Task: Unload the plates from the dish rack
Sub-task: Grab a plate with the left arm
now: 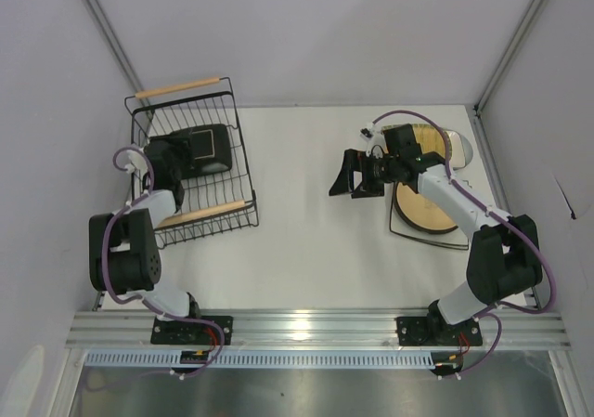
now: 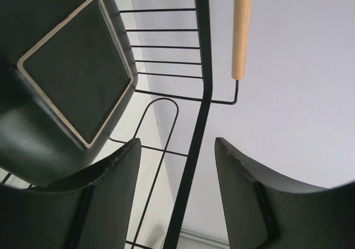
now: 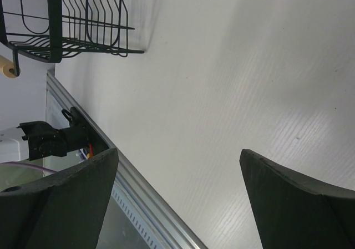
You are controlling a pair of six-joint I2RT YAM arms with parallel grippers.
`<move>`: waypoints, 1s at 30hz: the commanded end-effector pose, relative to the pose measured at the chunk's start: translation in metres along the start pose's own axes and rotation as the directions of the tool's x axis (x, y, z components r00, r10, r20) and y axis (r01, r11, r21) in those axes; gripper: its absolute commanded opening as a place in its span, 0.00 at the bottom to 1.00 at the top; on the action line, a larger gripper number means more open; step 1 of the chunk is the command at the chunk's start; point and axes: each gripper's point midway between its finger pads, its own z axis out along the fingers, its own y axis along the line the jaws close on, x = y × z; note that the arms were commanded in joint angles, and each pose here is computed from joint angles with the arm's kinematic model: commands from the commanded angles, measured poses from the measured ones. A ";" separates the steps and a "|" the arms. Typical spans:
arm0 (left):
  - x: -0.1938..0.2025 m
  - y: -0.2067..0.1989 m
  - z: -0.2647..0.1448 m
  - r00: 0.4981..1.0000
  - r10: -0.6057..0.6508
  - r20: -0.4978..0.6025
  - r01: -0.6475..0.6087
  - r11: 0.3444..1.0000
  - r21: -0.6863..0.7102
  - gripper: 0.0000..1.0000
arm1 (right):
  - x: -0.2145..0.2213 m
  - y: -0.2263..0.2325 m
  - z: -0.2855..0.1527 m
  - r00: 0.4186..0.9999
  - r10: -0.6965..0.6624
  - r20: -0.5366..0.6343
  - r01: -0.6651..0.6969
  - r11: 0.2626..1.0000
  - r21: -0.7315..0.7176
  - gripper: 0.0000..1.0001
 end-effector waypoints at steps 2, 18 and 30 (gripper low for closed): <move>-0.006 -0.014 0.004 1.000 0.007 0.023 -0.008 0.999 0.039 0.60 | -0.001 0.004 0.000 1.000 -0.012 0.003 0.012 1.000 -0.016 1.00; 0.011 0.064 -0.007 0.997 0.006 -0.078 -0.039 0.907 -0.419 0.67 | 0.002 0.005 0.001 1.000 -0.006 0.000 0.006 1.000 -0.020 1.00; 0.005 0.074 -0.005 0.994 0.057 -0.098 -0.104 0.804 -0.586 0.66 | 0.010 0.007 0.002 1.000 0.001 0.003 -0.001 1.000 -0.031 1.00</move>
